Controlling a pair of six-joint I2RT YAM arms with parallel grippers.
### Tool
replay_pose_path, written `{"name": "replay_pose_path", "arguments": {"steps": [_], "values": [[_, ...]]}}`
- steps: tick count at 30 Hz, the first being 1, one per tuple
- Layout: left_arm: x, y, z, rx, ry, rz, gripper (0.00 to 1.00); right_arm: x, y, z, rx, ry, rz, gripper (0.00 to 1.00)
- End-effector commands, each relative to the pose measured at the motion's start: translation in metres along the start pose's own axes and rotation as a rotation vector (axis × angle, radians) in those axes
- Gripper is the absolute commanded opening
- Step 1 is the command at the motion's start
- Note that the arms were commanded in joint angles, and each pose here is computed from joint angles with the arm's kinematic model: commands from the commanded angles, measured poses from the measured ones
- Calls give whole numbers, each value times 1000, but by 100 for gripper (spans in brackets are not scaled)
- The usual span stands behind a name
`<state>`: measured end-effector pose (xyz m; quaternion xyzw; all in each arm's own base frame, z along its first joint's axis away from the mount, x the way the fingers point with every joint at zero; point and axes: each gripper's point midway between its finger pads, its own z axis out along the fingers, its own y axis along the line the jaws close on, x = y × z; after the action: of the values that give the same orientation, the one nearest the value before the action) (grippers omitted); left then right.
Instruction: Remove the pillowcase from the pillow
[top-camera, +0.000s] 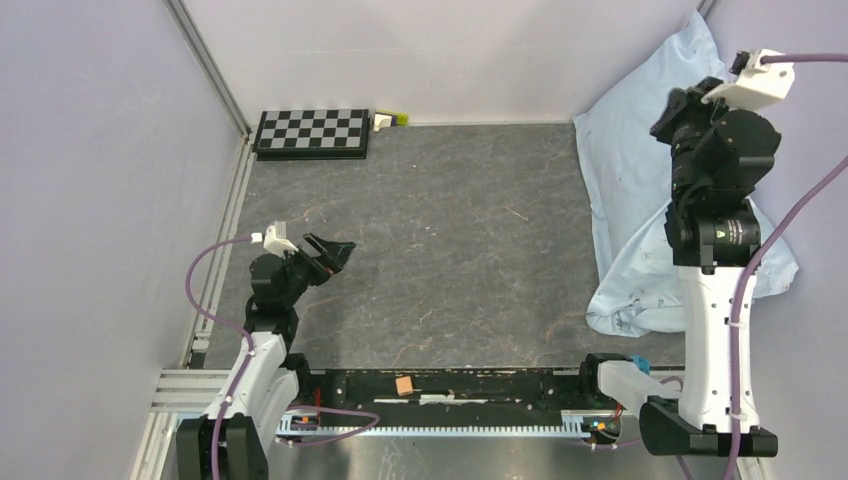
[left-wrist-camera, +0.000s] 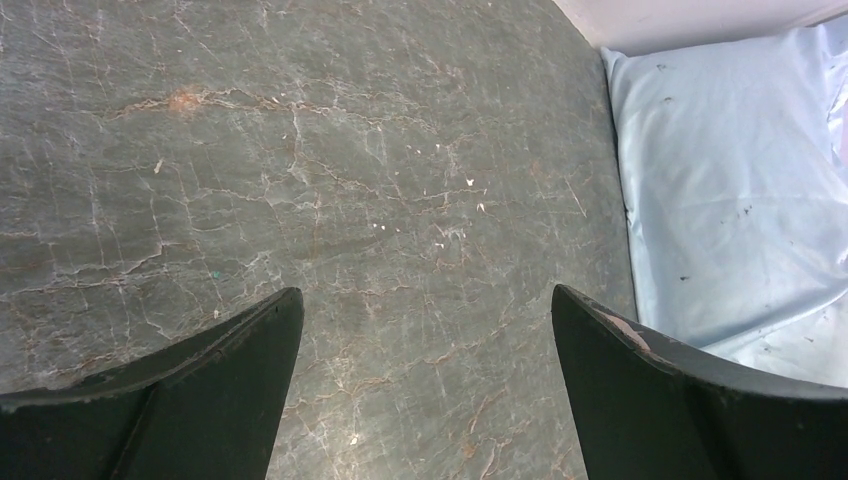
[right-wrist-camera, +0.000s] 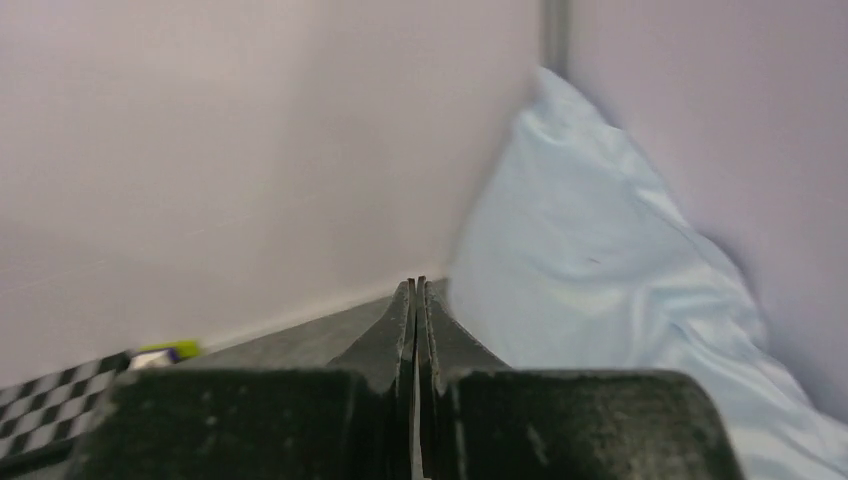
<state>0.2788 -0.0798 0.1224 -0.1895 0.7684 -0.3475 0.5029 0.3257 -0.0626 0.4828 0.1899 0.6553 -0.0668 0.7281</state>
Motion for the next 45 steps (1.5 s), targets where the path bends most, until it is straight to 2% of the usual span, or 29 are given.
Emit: {"name": "replay_pose_path", "arguments": {"steps": [1,2,3,4,6,10,15,16,24,29,33,36,37,38,39,40,41,45], "values": [[-4,-9,-1,46,-18,23,100,20,78,-11,-404,151,49,0],[-5,-9,-1,46,-19,23,100,21,70,-10,-363,145,46,2],[-4,-9,-1,48,-18,24,100,25,55,-9,-287,132,37,19],[-4,-9,-1,47,-18,23,100,30,40,-9,-211,116,30,47],[-4,-9,-1,48,-16,23,100,41,14,-10,-89,94,31,97],[-3,-8,0,45,-12,21,100,69,-27,-14,105,109,-5,98],[-3,-8,0,44,-6,17,100,115,-118,-47,621,171,-82,98],[-2,-8,0,43,-5,16,100,122,-128,-54,675,170,-99,98],[-1,-8,1,48,0,10,100,186,-164,-61,836,247,-143,98],[0,-7,2,48,6,7,100,232,-199,-43,891,387,-81,98],[-1,-9,1,54,4,8,100,284,-217,-29,845,547,72,98],[-2,-11,1,61,-2,10,100,302,-223,-37,906,565,111,97],[-2,-11,0,62,-4,11,100,306,-224,-40,906,551,116,86],[-2,-12,0,65,-7,13,100,304,-223,-39,889,512,129,69],[-2,-12,-1,64,-8,14,100,305,-222,-41,869,488,133,47],[-2,-12,-1,65,-9,14,100,302,-222,-41,851,449,142,5],[-2,-12,-1,65,-8,14,100,294,-221,-42,847,410,152,0],[-2,-13,0,68,-5,11,100,260,-210,-39,777,357,139,0]]}}
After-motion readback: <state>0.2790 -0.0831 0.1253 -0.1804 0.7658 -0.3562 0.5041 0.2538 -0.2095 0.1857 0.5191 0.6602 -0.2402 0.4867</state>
